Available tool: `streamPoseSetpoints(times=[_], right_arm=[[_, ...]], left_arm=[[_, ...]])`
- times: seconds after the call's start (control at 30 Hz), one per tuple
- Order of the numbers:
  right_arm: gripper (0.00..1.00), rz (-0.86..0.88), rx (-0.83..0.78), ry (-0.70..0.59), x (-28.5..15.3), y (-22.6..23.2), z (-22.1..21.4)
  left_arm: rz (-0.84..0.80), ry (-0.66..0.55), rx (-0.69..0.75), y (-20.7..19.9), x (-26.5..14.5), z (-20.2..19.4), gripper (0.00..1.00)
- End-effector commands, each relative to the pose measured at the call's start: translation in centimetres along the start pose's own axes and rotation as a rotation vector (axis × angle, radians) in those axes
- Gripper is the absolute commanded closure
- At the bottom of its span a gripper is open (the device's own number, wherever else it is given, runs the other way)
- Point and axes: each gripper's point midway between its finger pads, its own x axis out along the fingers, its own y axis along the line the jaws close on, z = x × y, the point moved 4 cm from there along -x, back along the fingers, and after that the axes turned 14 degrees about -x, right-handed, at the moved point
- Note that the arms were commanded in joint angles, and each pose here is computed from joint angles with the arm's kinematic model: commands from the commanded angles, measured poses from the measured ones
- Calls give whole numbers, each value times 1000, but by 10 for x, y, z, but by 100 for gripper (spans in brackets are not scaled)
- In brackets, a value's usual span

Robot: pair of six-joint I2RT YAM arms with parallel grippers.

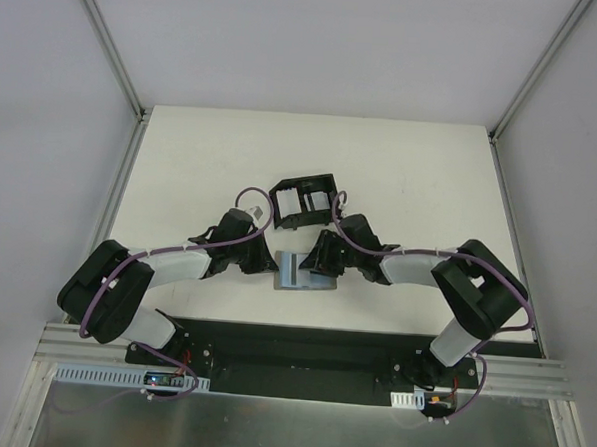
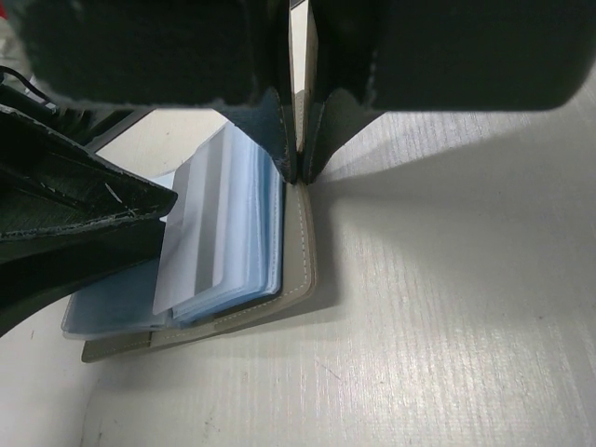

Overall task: Put the credit cards into the card holder
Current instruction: Insert the credit card into the card holder.

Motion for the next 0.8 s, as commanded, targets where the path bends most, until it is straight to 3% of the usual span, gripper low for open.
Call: streamPoseSetpoints(times=[0.0,0.4,0.77], right_arm=[[62,-9,-42,57,4,10,-2],[62,0,-101,130,15,36,1],[54,-201,-302,47,-30,25,31]], left_arm=[[-41,-8,7,-9,-4,3,100],[-56,-11,13,-15,-6,5,100],[-89,-34,27,-20,-16,5,100]])
